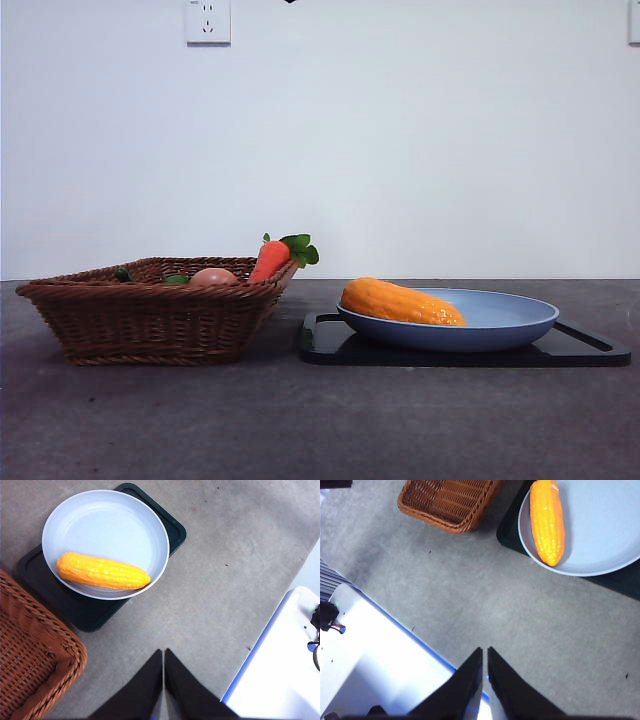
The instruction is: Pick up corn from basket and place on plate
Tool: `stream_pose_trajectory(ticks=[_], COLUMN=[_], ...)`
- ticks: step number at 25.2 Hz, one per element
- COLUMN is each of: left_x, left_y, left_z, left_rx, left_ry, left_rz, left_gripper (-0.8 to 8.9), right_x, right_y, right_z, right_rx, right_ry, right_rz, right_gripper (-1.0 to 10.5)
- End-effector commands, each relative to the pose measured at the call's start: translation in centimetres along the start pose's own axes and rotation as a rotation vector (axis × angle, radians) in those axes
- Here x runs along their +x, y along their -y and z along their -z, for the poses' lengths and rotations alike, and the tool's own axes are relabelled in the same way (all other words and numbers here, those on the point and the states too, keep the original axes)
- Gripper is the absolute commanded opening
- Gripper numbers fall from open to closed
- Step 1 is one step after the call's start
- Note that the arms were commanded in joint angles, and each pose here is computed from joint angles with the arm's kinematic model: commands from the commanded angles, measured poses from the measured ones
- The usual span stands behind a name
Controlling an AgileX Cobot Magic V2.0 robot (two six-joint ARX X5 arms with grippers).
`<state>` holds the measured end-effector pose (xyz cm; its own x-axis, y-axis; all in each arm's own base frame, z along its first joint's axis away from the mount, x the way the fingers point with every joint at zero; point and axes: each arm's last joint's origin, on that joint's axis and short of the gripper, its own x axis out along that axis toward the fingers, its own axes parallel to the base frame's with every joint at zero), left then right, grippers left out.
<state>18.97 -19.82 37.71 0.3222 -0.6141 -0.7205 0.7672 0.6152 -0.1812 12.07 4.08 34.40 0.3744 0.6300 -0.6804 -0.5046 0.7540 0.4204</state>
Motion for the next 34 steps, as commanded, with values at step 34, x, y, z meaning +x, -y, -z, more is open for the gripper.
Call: stream_pose_trajectory(ticks=[34], left_x=[-13.6], left_y=[-7.0], left_z=[3.5], left_rx=[0.056], left_ry=[0.751], left_rz=[-0.508], left_gripper=[0.08], right_x=[-0.2], right_y=[-0.2], right_z=[-0.6], right_rx=[-0.036], right_ry=[0.034], right_rz=[-0.002], right_gripper=[0.0])
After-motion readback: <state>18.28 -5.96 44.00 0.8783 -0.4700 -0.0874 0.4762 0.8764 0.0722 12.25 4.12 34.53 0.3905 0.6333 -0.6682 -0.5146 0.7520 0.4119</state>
